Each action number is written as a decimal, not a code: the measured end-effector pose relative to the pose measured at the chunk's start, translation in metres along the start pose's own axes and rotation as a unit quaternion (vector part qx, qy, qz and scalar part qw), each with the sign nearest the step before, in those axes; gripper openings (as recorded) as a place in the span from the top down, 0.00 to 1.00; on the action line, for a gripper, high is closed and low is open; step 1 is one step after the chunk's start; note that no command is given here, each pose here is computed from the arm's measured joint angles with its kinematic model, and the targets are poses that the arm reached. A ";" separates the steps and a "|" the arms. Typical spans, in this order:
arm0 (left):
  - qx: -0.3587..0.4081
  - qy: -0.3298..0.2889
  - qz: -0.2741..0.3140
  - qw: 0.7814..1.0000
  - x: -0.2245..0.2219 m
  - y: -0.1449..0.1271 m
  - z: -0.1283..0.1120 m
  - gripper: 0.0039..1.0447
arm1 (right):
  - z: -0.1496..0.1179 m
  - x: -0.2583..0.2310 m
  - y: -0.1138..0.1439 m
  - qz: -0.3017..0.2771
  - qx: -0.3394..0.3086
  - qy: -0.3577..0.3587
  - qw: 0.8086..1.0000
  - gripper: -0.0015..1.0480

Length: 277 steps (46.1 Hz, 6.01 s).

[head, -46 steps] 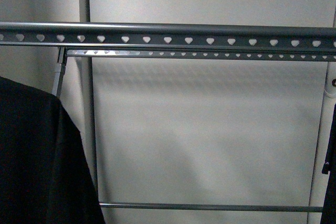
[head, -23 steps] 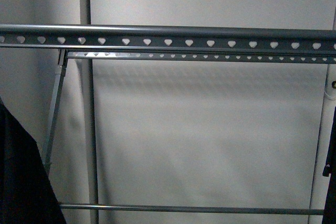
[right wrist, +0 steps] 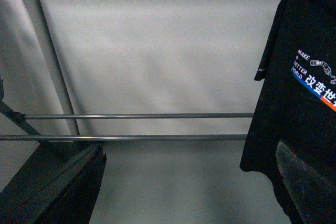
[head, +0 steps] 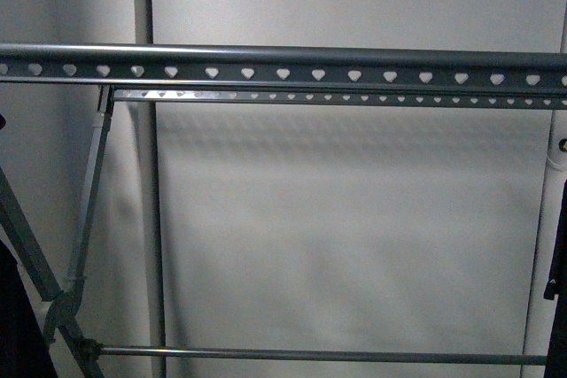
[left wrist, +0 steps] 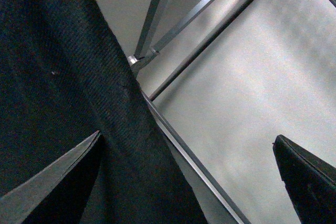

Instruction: Hang clothes on hanger

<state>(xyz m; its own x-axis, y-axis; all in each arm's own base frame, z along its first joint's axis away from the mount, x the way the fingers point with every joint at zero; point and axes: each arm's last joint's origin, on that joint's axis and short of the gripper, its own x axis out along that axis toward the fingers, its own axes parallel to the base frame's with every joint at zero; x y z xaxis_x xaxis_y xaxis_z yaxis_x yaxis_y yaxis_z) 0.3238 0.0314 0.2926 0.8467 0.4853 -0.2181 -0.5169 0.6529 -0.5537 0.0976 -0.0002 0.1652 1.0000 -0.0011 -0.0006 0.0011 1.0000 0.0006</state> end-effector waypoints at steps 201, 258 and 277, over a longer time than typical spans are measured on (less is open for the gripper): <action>0.703 -0.065 -0.623 0.336 -0.065 -0.083 -0.049 0.96 | 0.089 0.236 0.002 0.264 -0.581 0.001 0.769 0.10; 0.700 -0.075 -0.627 0.334 -0.067 -0.084 -0.047 0.08 | 0.074 0.181 -0.042 0.356 -0.457 0.096 0.809 0.96; 0.700 -0.075 -0.627 0.334 -0.067 -0.084 -0.047 0.06 | 0.080 0.155 -0.058 0.393 -0.340 0.176 0.836 0.96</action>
<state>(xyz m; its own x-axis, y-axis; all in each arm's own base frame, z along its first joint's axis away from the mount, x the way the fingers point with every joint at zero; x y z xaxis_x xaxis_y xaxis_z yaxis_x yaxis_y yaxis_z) 0.3161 -0.0834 0.3161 0.5472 -0.7243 -0.4195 0.5912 -0.0204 0.8063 0.2530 -0.0580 0.2451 0.6287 0.5372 -0.5623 -0.7771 0.4599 -0.4296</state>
